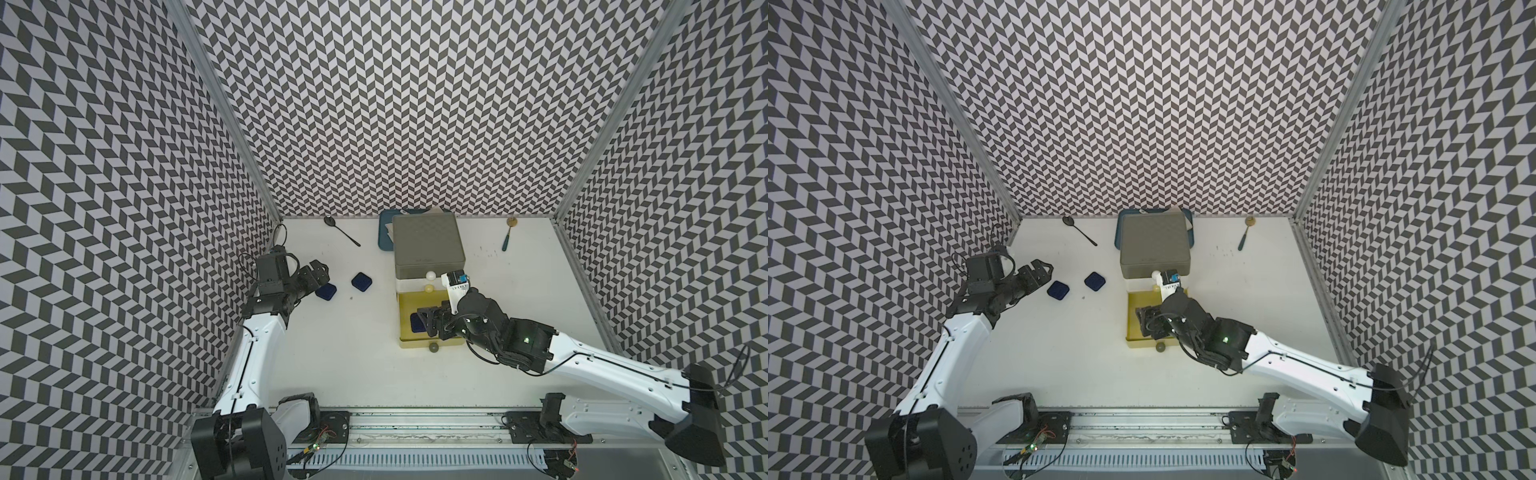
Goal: Place the brooch boxes into the drawer by color
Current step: Pick up the brooch box from the center of the board.
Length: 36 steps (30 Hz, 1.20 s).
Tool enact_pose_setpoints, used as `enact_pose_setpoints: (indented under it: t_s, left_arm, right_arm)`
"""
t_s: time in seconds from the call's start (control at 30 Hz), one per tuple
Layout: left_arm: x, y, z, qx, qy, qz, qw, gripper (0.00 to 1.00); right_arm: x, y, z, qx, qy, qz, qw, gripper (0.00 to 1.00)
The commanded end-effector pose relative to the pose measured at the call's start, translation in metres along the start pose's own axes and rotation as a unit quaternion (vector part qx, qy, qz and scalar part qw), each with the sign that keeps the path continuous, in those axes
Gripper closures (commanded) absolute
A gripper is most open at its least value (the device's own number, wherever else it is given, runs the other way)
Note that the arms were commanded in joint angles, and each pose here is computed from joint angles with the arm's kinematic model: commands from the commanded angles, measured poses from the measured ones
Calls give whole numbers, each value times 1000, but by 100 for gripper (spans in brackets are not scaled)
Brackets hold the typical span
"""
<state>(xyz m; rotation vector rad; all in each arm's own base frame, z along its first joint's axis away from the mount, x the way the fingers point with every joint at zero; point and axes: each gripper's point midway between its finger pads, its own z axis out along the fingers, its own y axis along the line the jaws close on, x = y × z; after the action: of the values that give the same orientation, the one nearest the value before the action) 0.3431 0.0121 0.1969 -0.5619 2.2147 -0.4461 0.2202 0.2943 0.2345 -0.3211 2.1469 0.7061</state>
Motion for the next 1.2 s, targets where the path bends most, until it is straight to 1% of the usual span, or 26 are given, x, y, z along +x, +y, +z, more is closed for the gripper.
enact_pose_setpoints:
  t_s: [0.0,0.1,0.2,0.37,0.47,0.67,0.87,1.17]
  left_arm:
    - [-5,11,3,-20,-7,-12,1000,6]
    - [-2,24,12,-39,-6,-34,999,6]
    - [4,34,26,-54,13,-50,997,8]
    - [17,57,53,-102,50,-72,991,9]
    - [21,61,67,-104,69,-84,989,11]
    - [23,71,87,-125,86,-109,982,11]
    - [27,73,103,-132,98,-125,978,12]
    - [30,66,126,-140,114,-127,975,12]
  right_arm:
    - [-6,1,-8,-8,-18,-26,999,19]
    - [-8,3,-8,-10,-24,-34,999,19]
    - [-9,5,-8,-16,-26,-34,999,19]
    - [-7,3,-6,-17,-35,-30,999,19]
    - [-5,-1,-7,-15,-40,-29,999,18]
    - [-4,-8,-7,0,-39,-40,998,17]
    - [-4,-13,-8,2,-40,-43,998,15]
    - [-7,-23,-9,-2,-39,-39,998,15]
